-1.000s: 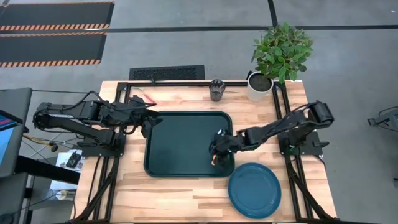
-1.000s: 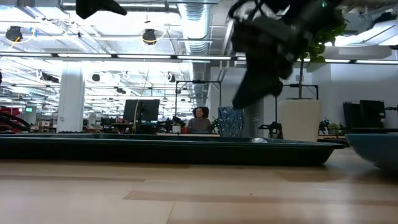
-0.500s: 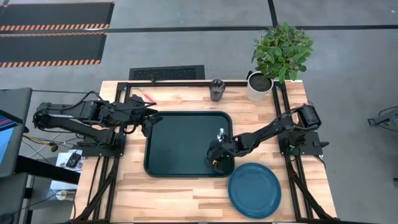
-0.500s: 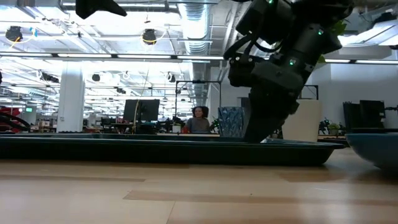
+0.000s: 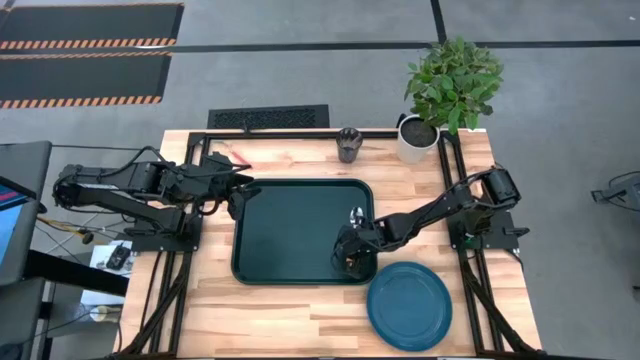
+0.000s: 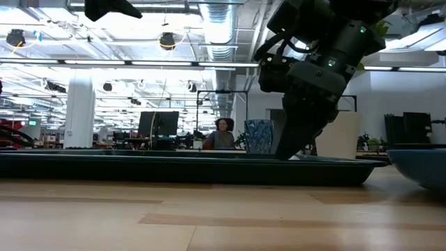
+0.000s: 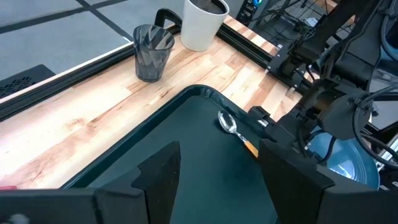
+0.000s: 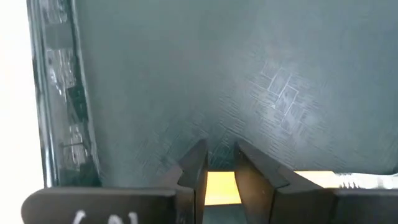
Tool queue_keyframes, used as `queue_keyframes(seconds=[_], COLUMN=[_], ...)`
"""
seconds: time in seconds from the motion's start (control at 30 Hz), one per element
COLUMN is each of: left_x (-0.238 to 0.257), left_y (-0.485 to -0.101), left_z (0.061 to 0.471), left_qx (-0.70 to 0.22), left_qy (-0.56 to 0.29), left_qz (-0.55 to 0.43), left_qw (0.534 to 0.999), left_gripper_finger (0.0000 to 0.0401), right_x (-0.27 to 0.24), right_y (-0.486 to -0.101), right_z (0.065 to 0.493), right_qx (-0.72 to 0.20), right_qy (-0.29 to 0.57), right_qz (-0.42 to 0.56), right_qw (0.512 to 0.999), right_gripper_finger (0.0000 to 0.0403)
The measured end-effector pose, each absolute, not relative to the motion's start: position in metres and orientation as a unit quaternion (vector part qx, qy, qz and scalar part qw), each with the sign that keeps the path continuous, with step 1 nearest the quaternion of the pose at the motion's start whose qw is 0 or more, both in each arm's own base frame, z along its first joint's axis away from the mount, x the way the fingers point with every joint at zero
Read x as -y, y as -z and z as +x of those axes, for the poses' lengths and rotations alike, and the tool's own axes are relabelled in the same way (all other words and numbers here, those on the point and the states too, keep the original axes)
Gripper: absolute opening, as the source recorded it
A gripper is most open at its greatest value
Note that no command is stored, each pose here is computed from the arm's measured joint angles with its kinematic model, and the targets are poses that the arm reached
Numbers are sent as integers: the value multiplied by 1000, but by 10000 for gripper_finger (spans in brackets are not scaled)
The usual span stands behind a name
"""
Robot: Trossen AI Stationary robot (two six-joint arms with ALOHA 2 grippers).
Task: Pick and place plate/cup/fork/spoon on tray
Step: Put the yellow spoon on the black serving tray
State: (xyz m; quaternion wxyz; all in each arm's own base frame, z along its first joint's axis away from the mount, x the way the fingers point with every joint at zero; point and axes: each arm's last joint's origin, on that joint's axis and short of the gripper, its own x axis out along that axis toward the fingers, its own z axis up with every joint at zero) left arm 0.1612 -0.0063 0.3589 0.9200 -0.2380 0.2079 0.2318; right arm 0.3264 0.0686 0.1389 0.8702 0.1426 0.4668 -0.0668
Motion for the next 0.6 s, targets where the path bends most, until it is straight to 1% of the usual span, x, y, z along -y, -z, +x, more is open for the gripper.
queue_keyframes(seconds=[0.6], left_x=[6], left_y=[-359], left_z=[161], left_qx=[-208], left_qy=[-232], left_qz=[-238], left_qw=[920], left_gripper_finger=[204], right_x=[-73], right_y=[-135], right_z=[321], right_qx=[-492], right_qy=[65], right_qz=[129], right_qw=[859], right_gripper_finger=[102])
